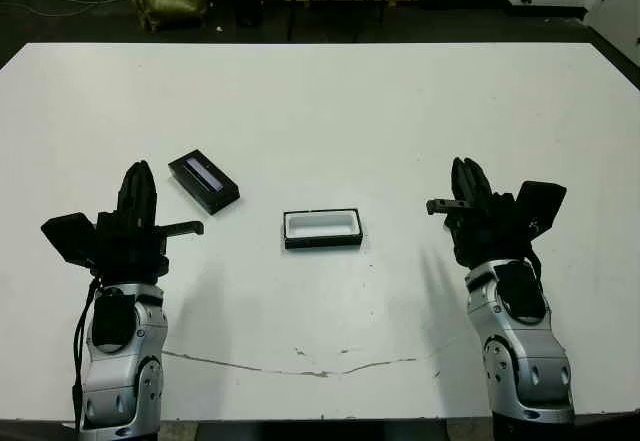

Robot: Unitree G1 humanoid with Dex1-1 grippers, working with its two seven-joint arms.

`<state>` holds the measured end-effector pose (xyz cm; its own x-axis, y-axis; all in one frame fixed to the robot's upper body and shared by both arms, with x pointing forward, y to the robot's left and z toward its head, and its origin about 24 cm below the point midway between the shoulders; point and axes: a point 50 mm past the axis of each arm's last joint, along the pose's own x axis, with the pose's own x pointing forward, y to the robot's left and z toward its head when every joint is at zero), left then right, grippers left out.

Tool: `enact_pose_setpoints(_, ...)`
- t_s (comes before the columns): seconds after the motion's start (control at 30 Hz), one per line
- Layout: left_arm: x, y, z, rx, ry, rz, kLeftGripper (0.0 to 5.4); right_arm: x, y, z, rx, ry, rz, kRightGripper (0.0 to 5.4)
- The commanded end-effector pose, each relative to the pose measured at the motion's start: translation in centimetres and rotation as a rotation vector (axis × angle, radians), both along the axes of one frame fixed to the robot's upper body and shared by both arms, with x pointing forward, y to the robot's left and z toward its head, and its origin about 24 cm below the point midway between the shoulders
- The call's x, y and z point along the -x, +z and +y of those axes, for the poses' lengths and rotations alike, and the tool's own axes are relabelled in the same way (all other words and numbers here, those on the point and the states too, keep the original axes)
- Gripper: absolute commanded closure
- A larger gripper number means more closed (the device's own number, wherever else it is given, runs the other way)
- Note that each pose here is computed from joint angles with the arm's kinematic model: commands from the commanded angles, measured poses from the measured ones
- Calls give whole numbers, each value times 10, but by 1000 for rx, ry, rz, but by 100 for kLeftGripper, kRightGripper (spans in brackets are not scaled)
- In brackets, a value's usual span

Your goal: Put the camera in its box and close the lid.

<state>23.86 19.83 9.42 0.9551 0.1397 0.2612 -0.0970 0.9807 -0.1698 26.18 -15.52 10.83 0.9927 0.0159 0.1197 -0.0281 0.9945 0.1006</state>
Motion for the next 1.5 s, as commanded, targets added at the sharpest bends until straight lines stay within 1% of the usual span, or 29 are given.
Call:
enact_pose_setpoints(0.03,1,-6,1,10,0,28,538,1,-6,-2,-1,-4,40,540)
enact_pose_setpoints(0.4,1,-7,1,9,0,33,538,2,-6,-2,9,1,41,540)
enact_pose_setpoints(0.6,1,-7,1,6,4,37,538,0,-2,-9,10,-11,23,540)
enact_pose_setpoints(0.67,1,-7,1,9,2,32,538,0,1,-14,16,-17,18,540)
enact_pose_setpoints(0.9,1,-6,1,-2,-2,26,538,0,15,-44,99,-12,-11,540)
enact_pose_setpoints(1.03,1,-6,0,0,-4,28,538,-2,24,-67,120,-5,10,540)
enact_pose_setpoints(1.2,2,-6,1,-5,-3,31,538,-9,36,-97,129,4,73,540)
enact_pose_setpoints(1.3,2,-6,0,5,-3,36,538,-14,42,-112,228,15,118,540)
enact_pose_setpoints(1.4,2,-6,0,-1,-5,33,538,-17,46,-120,293,23,183,540)
enact_pose_setpoints(1.5,1,-7,0,0,-8,33,538,-21,46,-125,325,67,245,540)
